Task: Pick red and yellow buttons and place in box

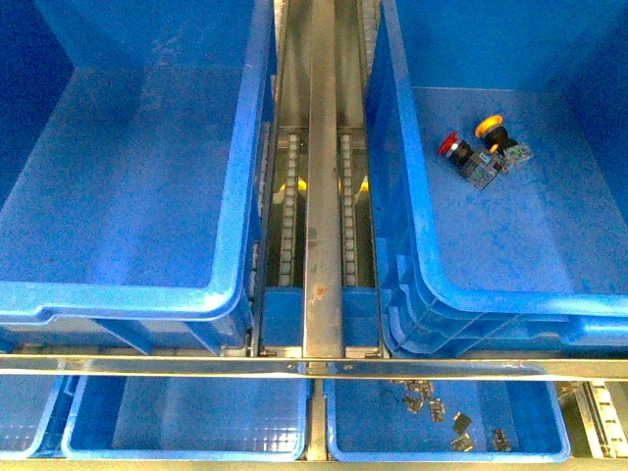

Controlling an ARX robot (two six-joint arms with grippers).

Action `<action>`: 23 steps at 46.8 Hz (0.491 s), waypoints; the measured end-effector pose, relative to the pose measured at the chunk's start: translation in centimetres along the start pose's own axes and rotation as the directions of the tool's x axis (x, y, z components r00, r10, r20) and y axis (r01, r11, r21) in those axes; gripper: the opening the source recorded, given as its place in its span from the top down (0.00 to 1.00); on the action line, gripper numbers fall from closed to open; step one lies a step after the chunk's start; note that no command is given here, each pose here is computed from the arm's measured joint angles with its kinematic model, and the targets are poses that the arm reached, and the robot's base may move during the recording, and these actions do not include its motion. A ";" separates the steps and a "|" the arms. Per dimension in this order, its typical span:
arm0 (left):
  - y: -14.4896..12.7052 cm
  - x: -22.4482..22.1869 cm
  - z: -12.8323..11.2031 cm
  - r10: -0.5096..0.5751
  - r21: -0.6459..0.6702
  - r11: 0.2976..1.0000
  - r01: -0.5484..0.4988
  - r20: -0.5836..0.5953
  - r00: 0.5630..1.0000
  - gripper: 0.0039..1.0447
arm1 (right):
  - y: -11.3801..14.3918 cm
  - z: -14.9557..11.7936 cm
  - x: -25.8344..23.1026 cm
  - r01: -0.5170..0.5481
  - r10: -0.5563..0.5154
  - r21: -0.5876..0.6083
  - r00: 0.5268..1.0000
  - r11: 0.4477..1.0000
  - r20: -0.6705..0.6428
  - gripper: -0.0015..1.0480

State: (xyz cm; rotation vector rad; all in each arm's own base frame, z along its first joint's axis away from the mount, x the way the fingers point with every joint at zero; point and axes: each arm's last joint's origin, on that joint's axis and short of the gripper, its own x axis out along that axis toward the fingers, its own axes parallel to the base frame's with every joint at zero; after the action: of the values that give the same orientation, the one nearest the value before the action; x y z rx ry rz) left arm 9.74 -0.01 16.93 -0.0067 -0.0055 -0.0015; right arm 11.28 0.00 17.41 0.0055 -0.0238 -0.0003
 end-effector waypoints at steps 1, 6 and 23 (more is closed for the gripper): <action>0.0 0.0 0.0 0.000 0.000 1.000 0.000 0.000 1.000 0.07 | 0.0 0.0 0.0 0.000 0.000 0.000 1.000 1.000 0.000 0.96; 0.0 0.0 0.0 0.000 0.000 1.000 0.000 0.000 1.000 0.07 | 0.0 0.0 -0.2 0.000 0.000 0.000 1.000 1.000 0.000 0.96; 0.0 0.0 0.0 0.000 0.000 1.000 0.000 0.000 1.000 0.07 | 0.0 -0.3 -1.6 0.000 0.000 -0.001 1.000 1.000 -0.010 0.96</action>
State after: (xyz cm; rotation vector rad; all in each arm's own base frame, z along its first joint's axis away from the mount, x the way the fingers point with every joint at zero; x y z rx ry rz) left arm 9.74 -0.01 16.93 -0.0063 -0.0051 -0.0012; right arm 9.72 0.00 17.05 0.0048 -0.0143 0.0000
